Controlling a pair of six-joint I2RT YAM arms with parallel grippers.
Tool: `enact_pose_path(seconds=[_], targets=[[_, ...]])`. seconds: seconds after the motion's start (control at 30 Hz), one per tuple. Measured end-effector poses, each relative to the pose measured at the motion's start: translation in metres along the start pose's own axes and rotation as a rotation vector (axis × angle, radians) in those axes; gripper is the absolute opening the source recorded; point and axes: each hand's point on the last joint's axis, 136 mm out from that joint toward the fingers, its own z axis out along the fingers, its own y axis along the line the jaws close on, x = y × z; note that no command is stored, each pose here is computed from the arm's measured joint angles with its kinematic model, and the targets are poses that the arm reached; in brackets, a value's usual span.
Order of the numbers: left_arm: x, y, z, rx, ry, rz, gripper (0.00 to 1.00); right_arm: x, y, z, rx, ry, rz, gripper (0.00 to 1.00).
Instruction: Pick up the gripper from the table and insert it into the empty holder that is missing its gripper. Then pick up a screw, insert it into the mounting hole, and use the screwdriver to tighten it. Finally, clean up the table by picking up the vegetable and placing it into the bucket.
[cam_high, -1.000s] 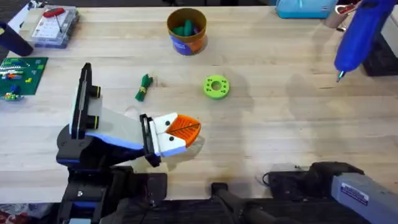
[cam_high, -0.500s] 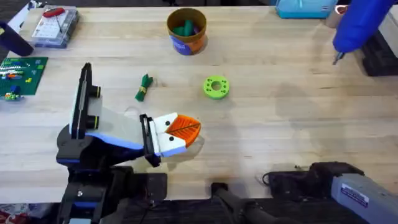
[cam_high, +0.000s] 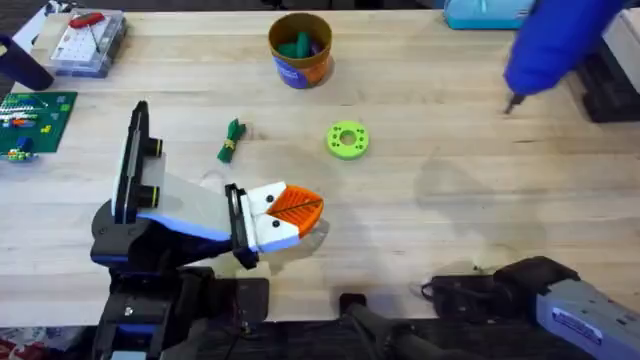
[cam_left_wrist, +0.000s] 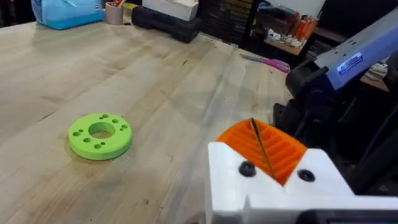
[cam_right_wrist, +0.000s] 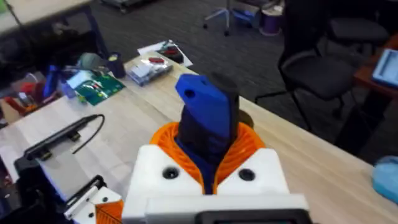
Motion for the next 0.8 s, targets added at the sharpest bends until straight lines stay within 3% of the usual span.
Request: enact_pose_path(seconds=[0.33, 0.6, 0.8], targets=[[0.0, -0.001, 0.0, 0.007, 0.001, -0.001, 0.018, -0.044, 0.056, 0.018, -0.169, -0.197, -0.053, 0.051], [0.0, -0.001, 0.0, 0.007, 0.002, -0.002, 0.019, -0.037, 0.079, 0.045, -0.301, -0.237, -0.038, 0.052], [0.0, -0.001, 0.0, 0.007, 0.001, -0.001, 0.018, -0.04, 0.108, 0.039, -0.486, -0.276, -0.094, 0.051]])
